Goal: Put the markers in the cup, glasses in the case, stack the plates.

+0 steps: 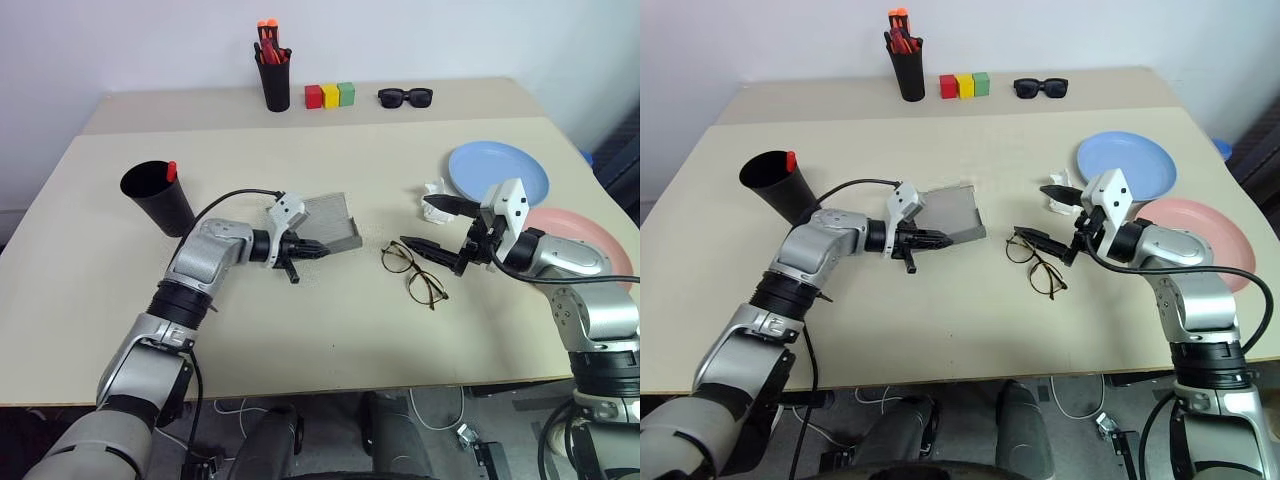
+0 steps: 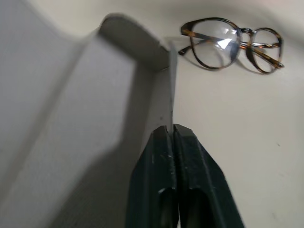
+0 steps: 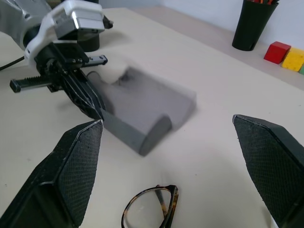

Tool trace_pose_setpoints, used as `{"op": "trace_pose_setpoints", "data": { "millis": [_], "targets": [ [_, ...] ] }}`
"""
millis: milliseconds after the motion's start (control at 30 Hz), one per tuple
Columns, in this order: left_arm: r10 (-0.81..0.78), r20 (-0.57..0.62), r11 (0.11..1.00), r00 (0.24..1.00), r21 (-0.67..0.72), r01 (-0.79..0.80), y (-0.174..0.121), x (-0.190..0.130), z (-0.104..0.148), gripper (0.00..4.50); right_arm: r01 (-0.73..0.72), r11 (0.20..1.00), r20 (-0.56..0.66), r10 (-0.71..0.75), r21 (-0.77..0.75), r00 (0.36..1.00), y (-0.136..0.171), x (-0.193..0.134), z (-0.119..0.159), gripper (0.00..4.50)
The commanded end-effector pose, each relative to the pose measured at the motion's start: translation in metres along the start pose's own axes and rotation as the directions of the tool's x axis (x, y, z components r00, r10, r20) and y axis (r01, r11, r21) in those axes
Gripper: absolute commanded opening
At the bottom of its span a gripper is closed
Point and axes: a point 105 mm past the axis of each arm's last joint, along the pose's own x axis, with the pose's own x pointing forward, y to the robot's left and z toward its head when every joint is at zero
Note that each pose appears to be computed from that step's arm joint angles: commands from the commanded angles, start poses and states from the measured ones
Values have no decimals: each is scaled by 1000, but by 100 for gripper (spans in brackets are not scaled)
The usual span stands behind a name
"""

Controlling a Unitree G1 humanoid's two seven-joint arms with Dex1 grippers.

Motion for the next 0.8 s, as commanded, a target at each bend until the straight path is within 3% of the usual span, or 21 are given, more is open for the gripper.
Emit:
{"op": "trace_pose_setpoints", "data": {
  "millis": [33, 133, 267, 567, 667, 800],
  "targets": [
    [-90, -17, 991, 996, 98, 92, -7, -20, 6, 2, -2, 998, 42, 4, -59, 999, 0, 3, 19, 450],
    [-143, -73, 980, 987, 127, 151, -8, -35, -2, 2, -7, 998, 37, 10, -63, 999, 0, 4, 20, 450],
    [-216, -47, 969, 975, 114, 220, -17, -36, 0, 2, -11, 998, 26, 12, -63, 1000, 1, 5, 19, 450],
    [-284, -27, 950, 958, 126, 285, -28, -36, 1, 2, 19, 1000, -209, -21, -10, 978, -4, 3, -10, 450],
    [-286, -25, 947, 958, 148, 286, -29, -39, 0, 92, 42, 998, -253, -30, 45, 967, -4, 2, -10, 450],
    [-303, -42, 936, 952, 175, 305, -32, -42, -2, 291, 36, 996, -299, -10, 81, 954, 3, 3, -8, 450]
  ]
}}
